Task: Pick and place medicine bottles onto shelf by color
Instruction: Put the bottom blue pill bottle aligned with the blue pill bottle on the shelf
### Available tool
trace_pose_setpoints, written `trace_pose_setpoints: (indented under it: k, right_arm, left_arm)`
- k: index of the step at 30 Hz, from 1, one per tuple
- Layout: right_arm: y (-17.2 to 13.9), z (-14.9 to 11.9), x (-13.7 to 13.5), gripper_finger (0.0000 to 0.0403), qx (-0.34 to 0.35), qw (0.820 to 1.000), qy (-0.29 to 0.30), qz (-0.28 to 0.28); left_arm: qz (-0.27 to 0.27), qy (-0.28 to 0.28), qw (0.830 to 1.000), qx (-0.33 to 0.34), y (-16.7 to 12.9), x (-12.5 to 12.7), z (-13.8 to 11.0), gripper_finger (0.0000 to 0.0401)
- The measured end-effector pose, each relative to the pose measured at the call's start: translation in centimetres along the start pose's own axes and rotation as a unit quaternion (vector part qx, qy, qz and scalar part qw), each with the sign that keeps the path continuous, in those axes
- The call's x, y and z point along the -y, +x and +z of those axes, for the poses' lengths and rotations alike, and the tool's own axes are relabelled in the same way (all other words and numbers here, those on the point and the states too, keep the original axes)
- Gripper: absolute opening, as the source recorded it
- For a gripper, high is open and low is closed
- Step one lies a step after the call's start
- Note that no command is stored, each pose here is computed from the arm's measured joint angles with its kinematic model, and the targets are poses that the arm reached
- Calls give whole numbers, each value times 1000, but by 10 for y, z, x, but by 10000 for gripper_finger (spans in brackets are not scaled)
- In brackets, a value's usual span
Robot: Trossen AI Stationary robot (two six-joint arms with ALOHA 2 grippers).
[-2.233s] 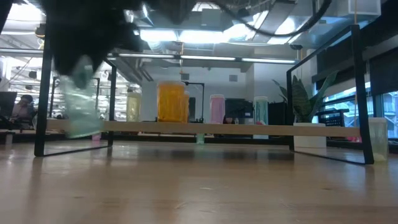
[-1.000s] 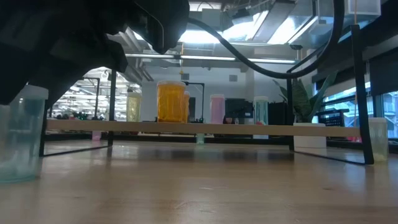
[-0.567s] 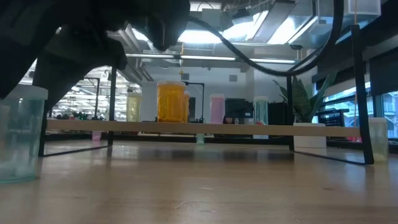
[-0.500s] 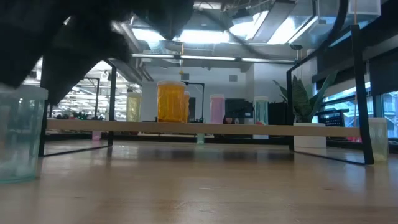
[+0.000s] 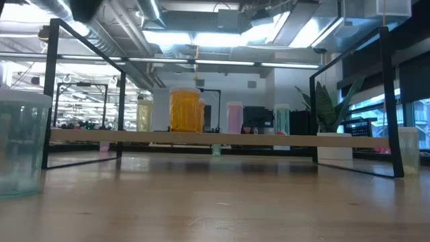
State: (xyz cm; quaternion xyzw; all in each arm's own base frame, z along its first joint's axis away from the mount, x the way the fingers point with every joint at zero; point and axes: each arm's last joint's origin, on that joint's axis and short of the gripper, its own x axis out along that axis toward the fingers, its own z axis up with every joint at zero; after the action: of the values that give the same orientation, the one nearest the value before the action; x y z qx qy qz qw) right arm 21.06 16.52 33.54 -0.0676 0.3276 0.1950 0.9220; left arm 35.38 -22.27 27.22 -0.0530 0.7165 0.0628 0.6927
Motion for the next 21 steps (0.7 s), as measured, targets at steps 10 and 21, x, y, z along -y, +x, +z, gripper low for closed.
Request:
trace_pose_setpoints:
  k: [10,21]
  right_arm:
    - [0,0,0,22,1,1000,0,0]
    - [0,4,-1,22,20,1000,4,4]
  left_arm:
    - [-5,-23,999,29,-11,28,-25,202]
    - [-15,-92,994,59,-20,64,-68,202]
